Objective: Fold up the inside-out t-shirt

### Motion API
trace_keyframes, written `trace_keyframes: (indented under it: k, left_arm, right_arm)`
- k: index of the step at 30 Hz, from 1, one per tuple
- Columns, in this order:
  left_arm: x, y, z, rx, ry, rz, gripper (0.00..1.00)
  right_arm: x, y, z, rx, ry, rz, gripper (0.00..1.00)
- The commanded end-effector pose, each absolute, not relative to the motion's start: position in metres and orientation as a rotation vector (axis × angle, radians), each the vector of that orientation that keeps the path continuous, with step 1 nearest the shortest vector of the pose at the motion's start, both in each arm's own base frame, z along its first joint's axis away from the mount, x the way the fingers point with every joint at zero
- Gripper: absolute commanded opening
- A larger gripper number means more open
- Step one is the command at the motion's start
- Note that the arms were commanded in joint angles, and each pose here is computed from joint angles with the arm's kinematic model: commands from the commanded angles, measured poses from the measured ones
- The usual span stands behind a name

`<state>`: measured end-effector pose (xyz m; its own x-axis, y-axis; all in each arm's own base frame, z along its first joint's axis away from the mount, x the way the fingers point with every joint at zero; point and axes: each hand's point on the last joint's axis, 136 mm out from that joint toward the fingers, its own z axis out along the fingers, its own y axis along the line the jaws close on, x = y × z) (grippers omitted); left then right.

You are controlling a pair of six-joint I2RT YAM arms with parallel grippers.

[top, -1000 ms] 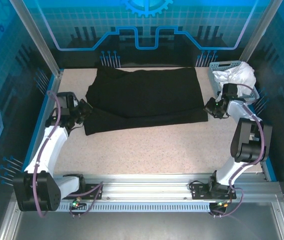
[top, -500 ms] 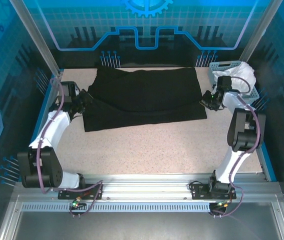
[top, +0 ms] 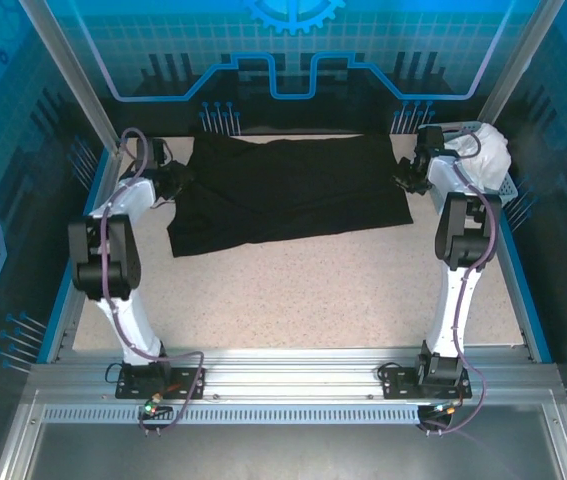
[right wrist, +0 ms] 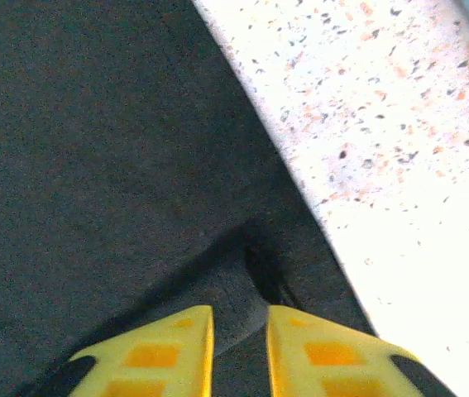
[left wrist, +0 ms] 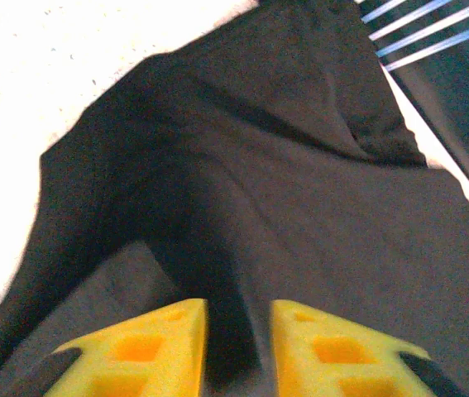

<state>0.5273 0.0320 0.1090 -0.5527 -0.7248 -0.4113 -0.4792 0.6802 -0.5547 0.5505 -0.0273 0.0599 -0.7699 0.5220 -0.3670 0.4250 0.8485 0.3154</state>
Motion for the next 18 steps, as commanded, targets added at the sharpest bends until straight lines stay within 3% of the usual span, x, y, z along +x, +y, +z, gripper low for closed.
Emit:
trace_keyframes:
  k: [1, 7, 12, 18]
  left_arm:
    - [0.532, 0.053, 0.118, -0.93, 2.239, -0.472, 0.5]
    - [0.473, 0.039, 0.128, -0.964, 2.129, -0.559, 0.63]
    - [0.426, -0.009, 0.09, -0.946, 2.193, -0.738, 0.65]
    - [0.42, -0.033, 0.065, -0.855, 2.327, -0.793, 0.65]
  right_arm:
    - [0.538, -0.026, 0.08, 0.637, 2.593, 0.184, 0.32]
    - [0.489, 0.015, 0.077, 0.453, 2.65, 0.245, 0.37]
    - [0.47, 0.026, 0.041, 0.383, 2.795, 0.279, 0.37]
    - [0.456, 0.012, 0.013, 0.309, 2.949, 0.139, 0.35]
